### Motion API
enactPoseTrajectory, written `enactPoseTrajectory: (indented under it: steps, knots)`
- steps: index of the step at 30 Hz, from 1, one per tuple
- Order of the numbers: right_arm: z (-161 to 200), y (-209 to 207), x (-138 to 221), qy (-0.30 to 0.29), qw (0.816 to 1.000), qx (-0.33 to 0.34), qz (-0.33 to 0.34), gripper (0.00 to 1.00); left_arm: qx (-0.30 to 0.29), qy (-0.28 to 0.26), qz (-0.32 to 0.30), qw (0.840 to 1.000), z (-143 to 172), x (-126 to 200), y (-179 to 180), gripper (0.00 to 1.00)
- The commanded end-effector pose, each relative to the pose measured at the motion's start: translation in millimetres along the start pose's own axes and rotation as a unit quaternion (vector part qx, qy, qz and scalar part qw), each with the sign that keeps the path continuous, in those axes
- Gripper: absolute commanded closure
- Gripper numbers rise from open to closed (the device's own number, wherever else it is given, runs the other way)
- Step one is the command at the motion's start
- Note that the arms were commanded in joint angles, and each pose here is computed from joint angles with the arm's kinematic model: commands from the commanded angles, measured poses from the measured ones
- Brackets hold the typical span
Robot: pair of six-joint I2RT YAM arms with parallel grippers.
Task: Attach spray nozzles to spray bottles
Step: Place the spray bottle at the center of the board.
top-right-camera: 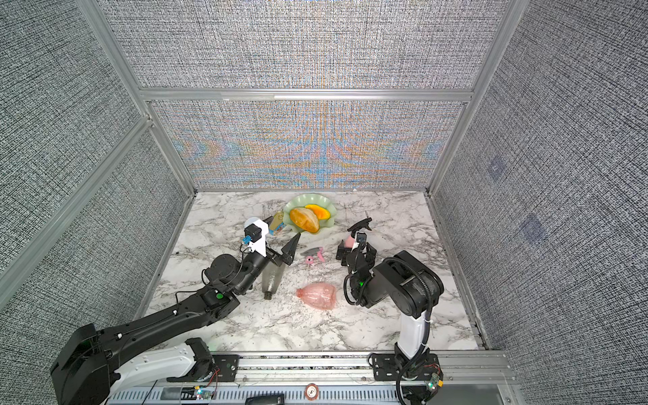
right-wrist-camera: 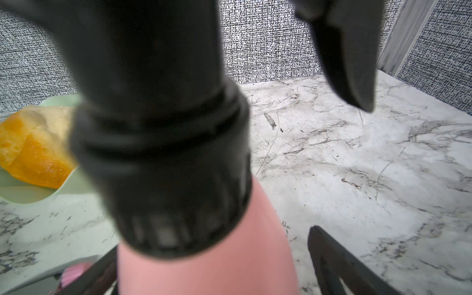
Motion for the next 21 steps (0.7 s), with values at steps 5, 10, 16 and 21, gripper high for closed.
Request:
enactPoseTrajectory:
  steps: [5, 10, 16, 21]
  knots:
    - [-19, 4, 9, -0.023, 1.0, -0.016, -0.013, 0.01, 0.001, -0.015, -0.003, 1.0, -7, 0, 1, 0.01]
    - [-22, -2, 27, -0.022, 0.999, -0.012, -0.02, 0.01, 0.001, -0.017, -0.004, 1.0, -10, 0, 2, 0.01]
    - [-33, -20, 63, -0.021, 1.0, 0.009, -0.011, 0.01, 0.003, -0.026, -0.008, 1.0, -17, 3, 4, 0.01]
    - [-56, -22, 92, -0.001, 1.0, 0.012, -0.024, 0.01, 0.009, -0.034, -0.031, 0.999, -24, 6, 11, 0.01]
Point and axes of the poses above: each gripper's point midway between its finger pads, its own x axis back along the fingers, its own y axis along the line the jaws close on, z = x × y, the point moved 4 cm from there along x, back along the fingers, and after that the axes turned 4 degrees about -x, right-handed, at the moved point
